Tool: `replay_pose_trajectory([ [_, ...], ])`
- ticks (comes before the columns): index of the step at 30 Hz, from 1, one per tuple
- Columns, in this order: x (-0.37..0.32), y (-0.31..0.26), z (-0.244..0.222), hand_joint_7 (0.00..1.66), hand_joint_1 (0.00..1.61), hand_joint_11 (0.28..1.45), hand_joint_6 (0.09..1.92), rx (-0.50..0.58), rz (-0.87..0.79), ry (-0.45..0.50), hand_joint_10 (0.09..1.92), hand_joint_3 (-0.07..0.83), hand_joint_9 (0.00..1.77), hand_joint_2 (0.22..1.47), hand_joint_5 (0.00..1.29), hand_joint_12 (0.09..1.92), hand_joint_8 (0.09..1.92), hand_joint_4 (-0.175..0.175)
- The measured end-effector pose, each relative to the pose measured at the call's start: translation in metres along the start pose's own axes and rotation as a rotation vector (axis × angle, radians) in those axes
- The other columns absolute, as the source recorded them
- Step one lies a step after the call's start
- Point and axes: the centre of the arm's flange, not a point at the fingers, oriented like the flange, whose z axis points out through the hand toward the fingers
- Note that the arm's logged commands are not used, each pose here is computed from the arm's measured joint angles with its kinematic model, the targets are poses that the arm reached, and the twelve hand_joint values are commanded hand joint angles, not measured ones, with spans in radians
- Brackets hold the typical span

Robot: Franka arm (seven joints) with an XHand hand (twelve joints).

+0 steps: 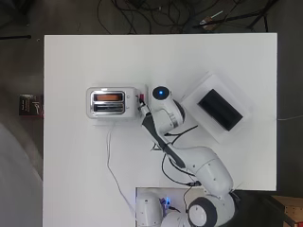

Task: Teleoperate dual arm-hand system to toast a bread

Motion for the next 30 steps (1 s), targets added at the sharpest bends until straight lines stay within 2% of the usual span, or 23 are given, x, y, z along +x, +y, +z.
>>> replay_pose_trajectory([
  [4, 0.003, -0.007, 0.020, 0.17, 0.03, 0.37, 0.09, 0.003, -0.019, -0.022, 0.09, 0.000, 0.21, 0.92, 0.10, 0.09, 0.09, 0.013],
  [7, 0.004, -0.012, 0.009, 0.22, 0.00, 0.39, 0.09, -0.003, -0.004, -0.011, 0.09, 0.008, 0.27, 0.96, 0.11, 0.09, 0.09, 0.012],
  [12, 0.012, -0.043, -0.067, 0.29, 0.00, 0.46, 0.09, -0.100, -0.032, 0.070, 0.09, 0.001, 0.41, 0.98, 0.16, 0.09, 0.09, 0.008],
  [16, 0.014, -0.074, -0.160, 0.31, 0.00, 0.49, 0.09, -0.210, -0.079, 0.168, 0.09, -0.010, 0.46, 0.95, 0.17, 0.09, 0.09, 0.002],
  [20, 0.004, -0.112, -0.235, 0.28, 0.00, 0.47, 0.09, -0.297, -0.127, 0.219, 0.09, 0.007, 0.43, 0.99, 0.17, 0.09, 0.09, -0.035],
  [23, -0.007, -0.140, -0.266, 0.26, 0.02, 0.46, 0.09, -0.324, -0.229, 0.251, 0.09, 0.006, 0.41, 0.99, 0.18, 0.09, 0.09, -0.046],
  [26, -0.019, -0.166, -0.285, 0.21, 0.04, 0.43, 0.09, -0.372, -0.319, 0.244, 0.09, 0.003, 0.36, 0.99, 0.16, 0.09, 0.09, -0.050],
  [30, -0.029, -0.172, -0.295, 0.17, 0.08, 0.41, 0.09, -0.388, -0.323, 0.229, 0.09, 0.004, 0.31, 1.00, 0.13, 0.09, 0.09, -0.052],
])
